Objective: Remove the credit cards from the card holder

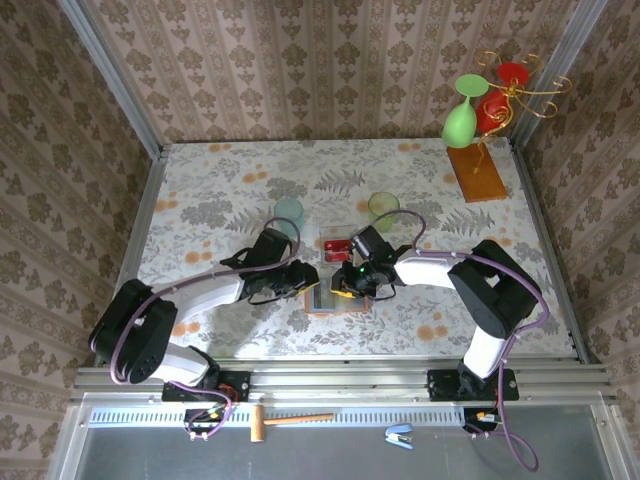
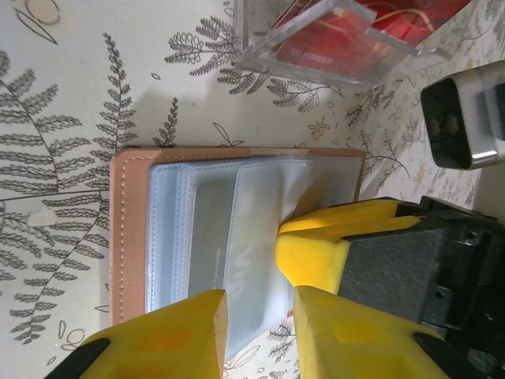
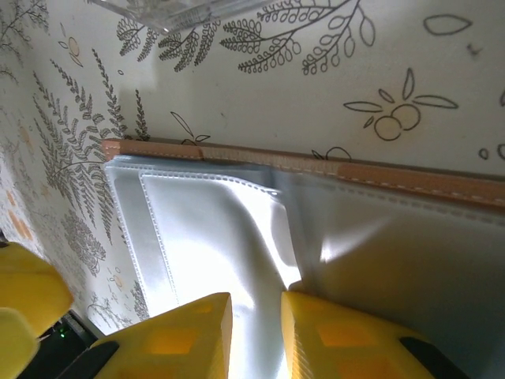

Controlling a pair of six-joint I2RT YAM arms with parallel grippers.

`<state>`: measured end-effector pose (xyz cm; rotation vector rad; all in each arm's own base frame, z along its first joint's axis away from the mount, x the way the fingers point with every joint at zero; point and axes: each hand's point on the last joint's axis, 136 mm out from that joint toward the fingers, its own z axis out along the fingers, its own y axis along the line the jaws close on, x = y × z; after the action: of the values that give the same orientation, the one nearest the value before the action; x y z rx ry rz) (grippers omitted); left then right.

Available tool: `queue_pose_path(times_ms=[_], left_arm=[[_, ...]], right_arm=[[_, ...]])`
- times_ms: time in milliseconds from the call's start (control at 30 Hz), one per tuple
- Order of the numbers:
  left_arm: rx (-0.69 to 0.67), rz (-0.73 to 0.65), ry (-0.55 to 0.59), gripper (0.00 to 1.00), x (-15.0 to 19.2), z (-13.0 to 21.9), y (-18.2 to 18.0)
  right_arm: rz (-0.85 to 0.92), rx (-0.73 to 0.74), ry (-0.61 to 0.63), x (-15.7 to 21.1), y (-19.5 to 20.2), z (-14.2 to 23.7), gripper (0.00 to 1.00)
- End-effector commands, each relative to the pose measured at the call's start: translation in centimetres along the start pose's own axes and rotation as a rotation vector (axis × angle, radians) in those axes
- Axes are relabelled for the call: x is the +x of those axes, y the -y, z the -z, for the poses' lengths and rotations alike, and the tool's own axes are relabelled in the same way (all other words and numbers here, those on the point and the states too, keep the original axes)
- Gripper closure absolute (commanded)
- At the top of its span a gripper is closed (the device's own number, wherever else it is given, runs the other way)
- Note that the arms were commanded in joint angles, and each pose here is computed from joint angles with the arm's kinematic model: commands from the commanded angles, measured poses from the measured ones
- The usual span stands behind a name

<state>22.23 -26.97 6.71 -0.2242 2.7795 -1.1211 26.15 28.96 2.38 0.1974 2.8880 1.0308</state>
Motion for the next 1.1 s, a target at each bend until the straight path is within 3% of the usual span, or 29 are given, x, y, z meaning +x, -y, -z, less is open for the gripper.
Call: queue_pose_path(times_ms=[0, 1067], left_arm=[[0.039, -0.002, -0.011, 0.7, 0.0, -0.5, 1.1], [0.022, 0.039, -0.074, 0.67, 0.8, -2.9, -0.2]], right_arm=[[-0.029, -0.005, 0.013, 0.0, 0.4, 0.5, 0.76], [-0.146, -0.169, 0.009, 0.1, 0.9, 0.0, 0.76]])
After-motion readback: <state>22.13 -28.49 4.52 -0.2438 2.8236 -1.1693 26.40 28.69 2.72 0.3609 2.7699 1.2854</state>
